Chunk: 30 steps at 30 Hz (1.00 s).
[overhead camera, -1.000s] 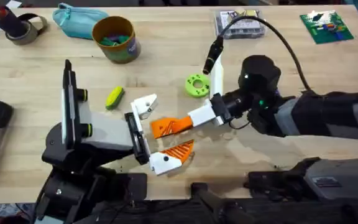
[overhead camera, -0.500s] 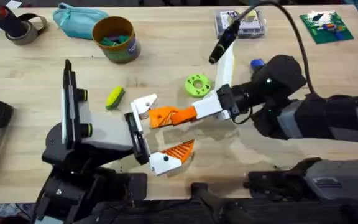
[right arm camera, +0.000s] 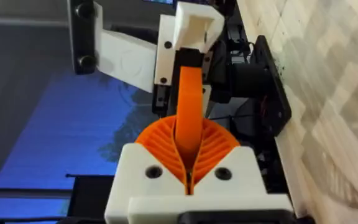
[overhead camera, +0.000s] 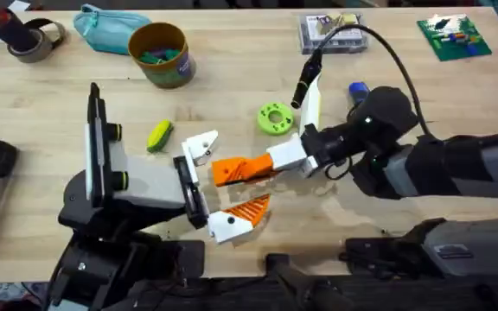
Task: Pick up the gripper from the table and insert it into the empty holder that is missing its gripper. Then pick up a screw, insert it into the mounting hole, and use the screwdriver to tighten it. Finally, clean up the table by picking up the vegetable and placing it into the bucket.
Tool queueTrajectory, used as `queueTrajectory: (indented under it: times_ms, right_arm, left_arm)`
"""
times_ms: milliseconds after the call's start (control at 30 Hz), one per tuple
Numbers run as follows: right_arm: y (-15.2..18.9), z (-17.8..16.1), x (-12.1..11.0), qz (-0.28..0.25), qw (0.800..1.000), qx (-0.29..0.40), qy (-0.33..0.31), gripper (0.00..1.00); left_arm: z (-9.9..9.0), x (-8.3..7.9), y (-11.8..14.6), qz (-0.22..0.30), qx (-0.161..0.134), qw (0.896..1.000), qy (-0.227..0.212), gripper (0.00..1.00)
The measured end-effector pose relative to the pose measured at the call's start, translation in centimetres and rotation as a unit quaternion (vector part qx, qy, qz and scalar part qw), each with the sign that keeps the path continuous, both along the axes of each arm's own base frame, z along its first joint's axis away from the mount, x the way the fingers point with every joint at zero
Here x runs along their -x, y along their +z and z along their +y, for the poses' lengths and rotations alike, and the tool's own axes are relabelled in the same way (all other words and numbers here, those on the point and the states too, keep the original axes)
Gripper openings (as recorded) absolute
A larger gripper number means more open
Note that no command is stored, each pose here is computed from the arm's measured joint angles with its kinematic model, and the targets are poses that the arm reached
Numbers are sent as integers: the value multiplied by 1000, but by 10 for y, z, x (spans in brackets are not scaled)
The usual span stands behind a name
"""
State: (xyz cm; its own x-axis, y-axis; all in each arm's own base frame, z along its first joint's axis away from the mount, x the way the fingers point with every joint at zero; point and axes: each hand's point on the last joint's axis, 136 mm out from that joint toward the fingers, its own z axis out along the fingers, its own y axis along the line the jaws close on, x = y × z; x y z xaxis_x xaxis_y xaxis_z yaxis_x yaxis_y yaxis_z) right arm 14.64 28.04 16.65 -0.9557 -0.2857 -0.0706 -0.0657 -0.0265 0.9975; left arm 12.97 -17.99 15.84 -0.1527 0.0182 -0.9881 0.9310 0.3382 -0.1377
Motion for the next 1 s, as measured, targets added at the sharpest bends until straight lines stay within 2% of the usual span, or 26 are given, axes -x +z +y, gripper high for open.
queueTrajectory:
  times_ms: [367,633,1000]
  right_arm:
    - [-6,3,-8,9,1000,5,-23,23]
    - [0,3,-12,-6,999,-7,-34,23]
    - [0,8,-10,-4,999,-7,-37,23]
  left_arm:
    - [0,0,0,0,0,1000,0,986]
    - [0,0,0,0,0,1000,0,986]
    - [0,0,0,0,0,1000,0,986]
